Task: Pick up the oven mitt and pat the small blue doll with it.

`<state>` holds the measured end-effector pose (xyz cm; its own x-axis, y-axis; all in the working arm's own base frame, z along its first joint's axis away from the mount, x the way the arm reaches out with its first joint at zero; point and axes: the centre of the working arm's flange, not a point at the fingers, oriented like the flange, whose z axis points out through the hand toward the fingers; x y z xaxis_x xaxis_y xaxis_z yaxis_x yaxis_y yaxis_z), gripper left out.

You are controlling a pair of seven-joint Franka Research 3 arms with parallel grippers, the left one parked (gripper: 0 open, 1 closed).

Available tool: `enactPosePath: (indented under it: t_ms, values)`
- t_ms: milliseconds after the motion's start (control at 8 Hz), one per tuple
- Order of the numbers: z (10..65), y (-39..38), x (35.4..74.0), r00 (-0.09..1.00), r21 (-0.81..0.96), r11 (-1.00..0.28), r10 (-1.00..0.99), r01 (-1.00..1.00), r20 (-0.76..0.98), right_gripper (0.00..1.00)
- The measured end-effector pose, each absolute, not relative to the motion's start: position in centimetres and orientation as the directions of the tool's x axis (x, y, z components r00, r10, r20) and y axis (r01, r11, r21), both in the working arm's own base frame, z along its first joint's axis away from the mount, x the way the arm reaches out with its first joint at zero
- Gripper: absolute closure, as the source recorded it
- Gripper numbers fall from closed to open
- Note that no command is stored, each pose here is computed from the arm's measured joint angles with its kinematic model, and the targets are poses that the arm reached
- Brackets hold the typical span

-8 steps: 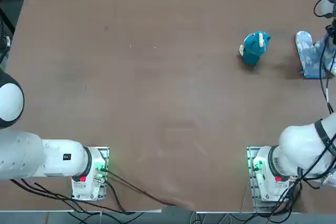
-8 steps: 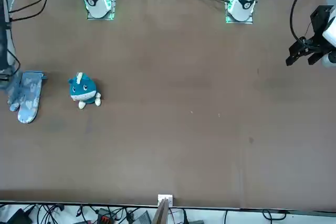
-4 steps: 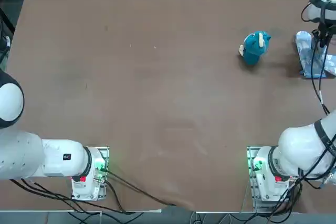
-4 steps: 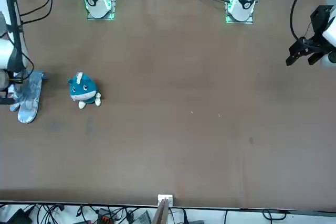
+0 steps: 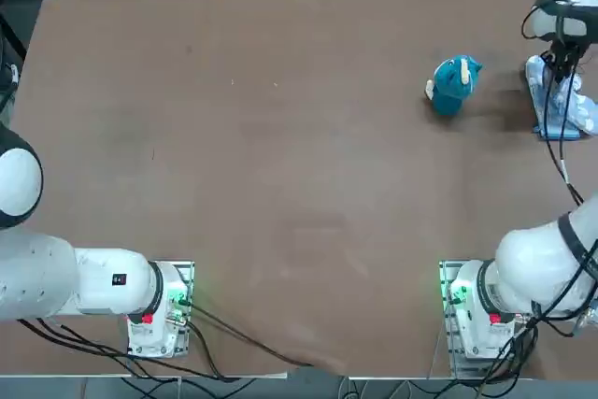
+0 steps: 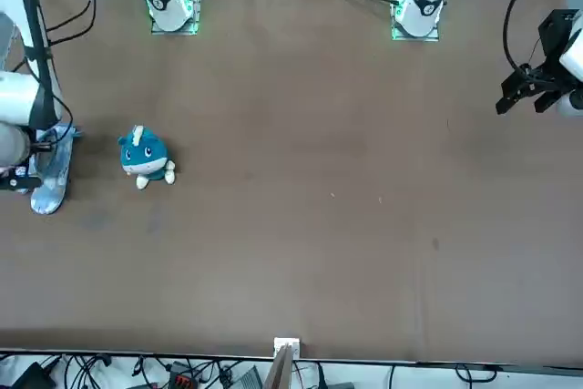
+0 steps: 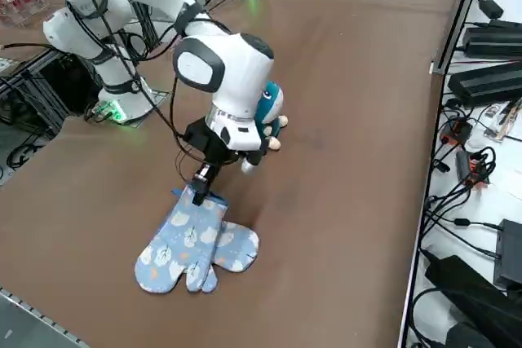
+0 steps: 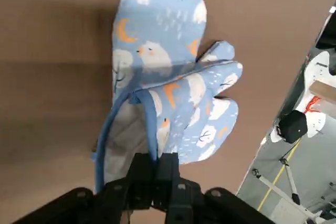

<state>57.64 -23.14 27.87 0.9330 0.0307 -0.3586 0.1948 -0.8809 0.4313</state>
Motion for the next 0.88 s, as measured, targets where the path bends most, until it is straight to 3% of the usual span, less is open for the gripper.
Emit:
enactPosePath:
  t_ms: [250,375,875]
  values:
    - [25.7,-22.0,56.8,0.916,0.410,-0.885,0.046,0.222,-0.398,0.94]
    - [24.6,-21.8,56.4,0.908,0.400,-0.887,0.049,0.231,-0.415,0.81]
    - [24.8,-18.6,57.6,0.911,0.388,-0.882,0.100,0.268,-0.401,0.08]
